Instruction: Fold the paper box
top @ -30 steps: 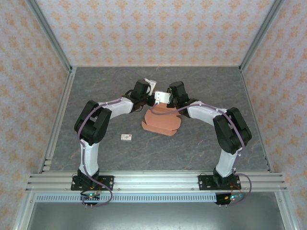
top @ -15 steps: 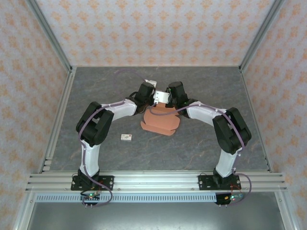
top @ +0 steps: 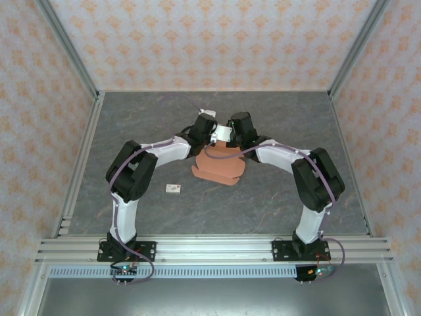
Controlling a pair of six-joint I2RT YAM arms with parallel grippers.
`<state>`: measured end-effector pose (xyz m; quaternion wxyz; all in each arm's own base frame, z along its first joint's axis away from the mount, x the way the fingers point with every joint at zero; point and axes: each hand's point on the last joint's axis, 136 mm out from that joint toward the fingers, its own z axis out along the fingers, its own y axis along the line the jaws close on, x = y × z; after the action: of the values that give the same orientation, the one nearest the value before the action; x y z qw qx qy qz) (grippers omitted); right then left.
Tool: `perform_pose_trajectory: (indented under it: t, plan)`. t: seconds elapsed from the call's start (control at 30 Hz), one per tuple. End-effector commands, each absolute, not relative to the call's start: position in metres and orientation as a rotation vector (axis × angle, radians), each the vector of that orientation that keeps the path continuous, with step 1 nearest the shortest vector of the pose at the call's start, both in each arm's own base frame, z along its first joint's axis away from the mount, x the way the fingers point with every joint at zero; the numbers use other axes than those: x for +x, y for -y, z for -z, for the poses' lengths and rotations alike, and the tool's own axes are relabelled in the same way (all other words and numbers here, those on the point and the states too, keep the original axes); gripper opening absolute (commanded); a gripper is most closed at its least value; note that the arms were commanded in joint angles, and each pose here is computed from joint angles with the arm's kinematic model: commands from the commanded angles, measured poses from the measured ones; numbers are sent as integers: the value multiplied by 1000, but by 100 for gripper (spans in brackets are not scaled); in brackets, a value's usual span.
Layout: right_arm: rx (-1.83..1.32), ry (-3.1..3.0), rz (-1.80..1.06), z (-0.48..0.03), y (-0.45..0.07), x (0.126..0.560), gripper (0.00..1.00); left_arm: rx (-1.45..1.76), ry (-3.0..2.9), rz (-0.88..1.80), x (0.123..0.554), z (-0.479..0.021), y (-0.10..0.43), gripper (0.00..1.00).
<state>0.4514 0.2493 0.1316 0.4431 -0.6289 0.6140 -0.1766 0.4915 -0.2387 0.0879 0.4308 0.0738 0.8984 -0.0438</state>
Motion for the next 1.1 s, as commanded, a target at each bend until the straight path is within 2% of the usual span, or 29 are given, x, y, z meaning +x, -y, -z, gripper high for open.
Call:
perform_pose_trajectory:
  t: [0.0, 0.27, 0.57, 1.07]
  plan:
    - [-1524, -1539, 469, -143, -239, 454, 0, 127, -2264, 77, 494, -83, 212, 21]
    - [-1509, -1544, 481, -146, -237, 458, 0, 168, -2283, 136, 483, -81, 216, 32]
    - [-1510, -1549, 487, -145, -236, 458, 0, 153, -2283, 236, 477, -88, 221, 49]
    - [-1512, -1547, 490, -145, -236, 459, 0, 184, -2255, 467, 467, -114, 235, 68]
